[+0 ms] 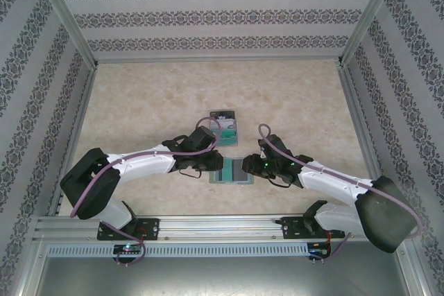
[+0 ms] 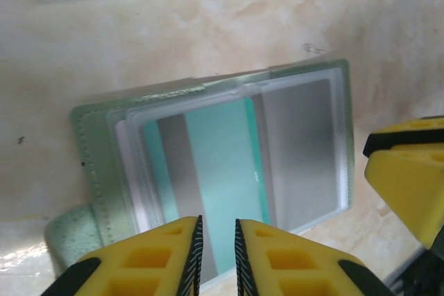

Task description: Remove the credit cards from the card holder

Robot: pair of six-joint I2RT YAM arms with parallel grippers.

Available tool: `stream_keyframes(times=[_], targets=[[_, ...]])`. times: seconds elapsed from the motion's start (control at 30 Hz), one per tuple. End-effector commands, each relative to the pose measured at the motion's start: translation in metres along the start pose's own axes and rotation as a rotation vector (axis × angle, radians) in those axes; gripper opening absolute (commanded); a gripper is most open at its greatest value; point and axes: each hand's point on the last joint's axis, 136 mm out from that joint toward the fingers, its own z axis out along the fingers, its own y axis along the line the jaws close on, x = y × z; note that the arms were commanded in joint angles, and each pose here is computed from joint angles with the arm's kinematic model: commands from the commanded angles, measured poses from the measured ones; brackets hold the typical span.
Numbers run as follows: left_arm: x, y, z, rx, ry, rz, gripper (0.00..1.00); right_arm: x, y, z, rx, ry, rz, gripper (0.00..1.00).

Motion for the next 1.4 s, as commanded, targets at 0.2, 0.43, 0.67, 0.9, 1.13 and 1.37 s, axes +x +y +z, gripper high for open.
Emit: stream_keyframes(times=[0.2,0.43,0.67,0.9,1.13,1.37], targets=[[0.018,0.034,0.013,-0.108,0.059,-0.051,0.13,0.001,0.012,0.011,0.003,0.034,-0.057,0.40],[0.021,0.040,0.015,-0.128,0.063,-0.058,0.12,0.004,0.003,0.012,0.054,0.035,-0.072,0.42],[0.021,0.040,0.017,-0.129,0.070,-0.061,0.11,0.007,-0.004,0.014,0.102,0.046,-0.093,0.44],[0.022,0.039,0.020,-0.120,0.077,-0.065,0.10,0.012,0.006,0.023,0.088,0.087,-0.116,0.44],[0.024,0.037,0.023,-0.104,0.086,-0.073,0.10,0.010,0.028,0.024,0.014,0.097,-0.108,0.43],[0.022,0.039,0.019,-0.124,0.077,-0.062,0.10,0.006,0.036,0.016,-0.008,0.080,-0.116,0.43]])
